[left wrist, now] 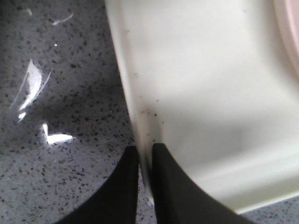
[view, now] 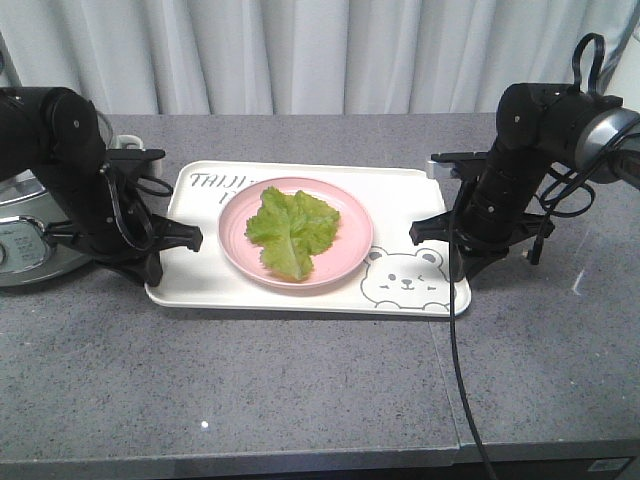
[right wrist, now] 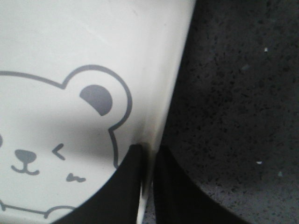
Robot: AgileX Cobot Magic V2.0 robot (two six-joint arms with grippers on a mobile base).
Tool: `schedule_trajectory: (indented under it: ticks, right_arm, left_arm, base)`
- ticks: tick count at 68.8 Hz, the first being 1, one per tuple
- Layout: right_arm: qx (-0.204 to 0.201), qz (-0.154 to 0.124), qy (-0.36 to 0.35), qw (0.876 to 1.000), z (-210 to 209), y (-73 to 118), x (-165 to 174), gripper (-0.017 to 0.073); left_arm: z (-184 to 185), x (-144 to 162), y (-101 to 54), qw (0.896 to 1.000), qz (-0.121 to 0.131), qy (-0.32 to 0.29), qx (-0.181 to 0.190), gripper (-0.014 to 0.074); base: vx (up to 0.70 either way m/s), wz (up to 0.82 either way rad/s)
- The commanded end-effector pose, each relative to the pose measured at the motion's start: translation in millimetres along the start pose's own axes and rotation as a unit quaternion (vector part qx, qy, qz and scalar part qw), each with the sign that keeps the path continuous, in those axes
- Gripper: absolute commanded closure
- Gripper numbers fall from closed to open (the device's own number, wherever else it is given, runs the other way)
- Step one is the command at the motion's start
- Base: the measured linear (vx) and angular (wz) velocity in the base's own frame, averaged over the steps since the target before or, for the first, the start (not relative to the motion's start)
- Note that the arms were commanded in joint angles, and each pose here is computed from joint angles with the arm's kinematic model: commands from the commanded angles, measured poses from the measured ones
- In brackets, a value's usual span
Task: Transfer vegetables to tray and serve
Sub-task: 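Lift the tray off the counter with both grippers, then hold the tray level with both grippers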
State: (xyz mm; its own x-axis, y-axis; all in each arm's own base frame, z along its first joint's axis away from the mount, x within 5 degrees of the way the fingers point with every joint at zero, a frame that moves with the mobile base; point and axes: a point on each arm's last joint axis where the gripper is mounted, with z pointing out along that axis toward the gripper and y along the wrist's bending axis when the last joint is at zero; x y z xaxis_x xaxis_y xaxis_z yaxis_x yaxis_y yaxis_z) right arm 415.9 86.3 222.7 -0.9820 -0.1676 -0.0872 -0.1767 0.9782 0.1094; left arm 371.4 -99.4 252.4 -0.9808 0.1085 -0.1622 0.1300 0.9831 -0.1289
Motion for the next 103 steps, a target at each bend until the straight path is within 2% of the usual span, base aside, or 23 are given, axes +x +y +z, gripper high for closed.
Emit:
schedule_trajectory:
  ticks: [1, 29, 49, 81, 103]
  right_arm:
    - [-0.021, -0.024, -0.052, 0.998, -43, 10.7, 4, 0.0564]
    - [-0.019, -0.035, -0.125, 0.991, -83, 14.7, 11, 0.0564]
    - [-0.016, -0.039, -0.153, 0.987, -100, 15.1, 16, 0.0564]
    - [-0.016, -0.041, -0.162, 0.986, -110, 16.2, 20, 0.0564]
    - [-0.016, -0.042, -0.156, 0.987, -109, 16.1, 21, 0.0564]
  left_arm:
    - [-39, -4, -15.1, 0.997, 0.014, -0.067, 0.040, 0.0602]
    - [-50, -5, -16.6, 0.996, 0.017, -0.075, 0.042, 0.0602]
    - [-74, 0, -18.3, 0.992, 0.020, -0.116, 0.046, 0.0602]
    - [-98, 7, -19.8, 0.986, 0.024, -0.157, 0.050, 0.0602]
    - [-99, 7, -19.8, 0.986, 0.024, -0.159, 0.051, 0.0602]
  base:
    - [0.00, 0.00]
    - [0.00, 0.00]
    - [0.00, 0.00]
    - [0.00, 0.00]
    - [0.00, 0.00]
